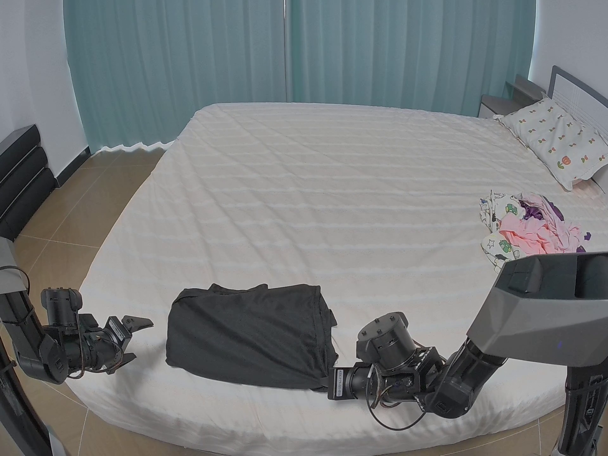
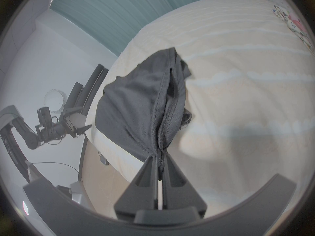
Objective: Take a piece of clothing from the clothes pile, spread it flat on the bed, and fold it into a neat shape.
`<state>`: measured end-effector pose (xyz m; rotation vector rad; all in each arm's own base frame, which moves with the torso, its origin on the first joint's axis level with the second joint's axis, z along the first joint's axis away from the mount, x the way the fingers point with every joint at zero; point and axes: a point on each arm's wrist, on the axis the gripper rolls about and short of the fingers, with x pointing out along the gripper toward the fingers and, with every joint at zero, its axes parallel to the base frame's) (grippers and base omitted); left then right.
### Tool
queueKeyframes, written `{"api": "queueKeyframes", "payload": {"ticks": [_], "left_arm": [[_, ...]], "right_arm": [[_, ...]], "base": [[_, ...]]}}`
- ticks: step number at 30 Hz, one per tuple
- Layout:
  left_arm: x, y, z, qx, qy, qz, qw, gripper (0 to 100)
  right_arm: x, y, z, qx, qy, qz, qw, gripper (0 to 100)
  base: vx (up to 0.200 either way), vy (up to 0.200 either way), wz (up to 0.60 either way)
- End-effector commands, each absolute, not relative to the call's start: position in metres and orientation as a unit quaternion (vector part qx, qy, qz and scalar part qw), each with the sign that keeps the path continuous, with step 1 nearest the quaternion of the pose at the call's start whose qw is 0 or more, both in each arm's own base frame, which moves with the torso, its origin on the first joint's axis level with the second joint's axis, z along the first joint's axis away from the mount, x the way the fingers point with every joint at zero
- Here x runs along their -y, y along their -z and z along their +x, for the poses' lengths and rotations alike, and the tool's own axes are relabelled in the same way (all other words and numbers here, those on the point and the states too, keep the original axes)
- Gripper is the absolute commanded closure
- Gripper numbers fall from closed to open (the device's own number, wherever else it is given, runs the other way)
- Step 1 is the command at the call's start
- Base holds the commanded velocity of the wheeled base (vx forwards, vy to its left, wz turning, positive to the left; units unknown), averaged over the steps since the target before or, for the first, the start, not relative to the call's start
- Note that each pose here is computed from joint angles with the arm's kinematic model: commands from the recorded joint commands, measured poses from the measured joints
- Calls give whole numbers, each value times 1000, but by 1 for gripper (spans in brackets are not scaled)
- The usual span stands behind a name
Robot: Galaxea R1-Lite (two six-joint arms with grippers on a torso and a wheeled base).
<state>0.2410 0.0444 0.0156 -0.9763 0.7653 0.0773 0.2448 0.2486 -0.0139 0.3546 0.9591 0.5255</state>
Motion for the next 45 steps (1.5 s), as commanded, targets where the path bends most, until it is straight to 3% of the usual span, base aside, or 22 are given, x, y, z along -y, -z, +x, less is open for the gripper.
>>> {"api": "queueKeyframes", "payload": {"ticks": [1, 7, 15, 27, 28, 33, 39, 45], "left_arm": [[-44, -14, 241, -361, -37, -458, 811, 0], [-43, -12, 241, -365, -37, -457, 810, 0], [-43, -12, 241, -366, -37, -457, 810, 0], [-43, -11, 242, -366, -37, -457, 810, 0], [-43, -11, 242, -366, -37, -458, 809, 0], [-43, -11, 242, -367, -38, -458, 809, 0], [-43, -11, 242, -367, -38, -458, 809, 0], [-43, -11, 241, -368, -38, -460, 807, 0]], "right_arm": [[-232, -18, 259, -417, -243, 197, 854, 100], [-215, -21, 278, -415, -213, 210, 859, 100], [-237, -6, 256, -443, -241, 184, 844, 100], [-232, 5, 234, -468, -257, 130, 836, 100], [-231, 6, 234, -467, -258, 126, 836, 0], [-224, 8, 248, -458, -241, 130, 846, 0], [-217, -23, 266, -407, -248, 171, 863, 0], [-237, -16, 313, -374, -235, 206, 873, 0]], "base": [[0, 0, 0], [0, 0, 0], [0, 0, 0], [0, 0, 0], [0, 0, 0], [0, 0, 0], [0, 0, 0], [0, 0, 0]]}}
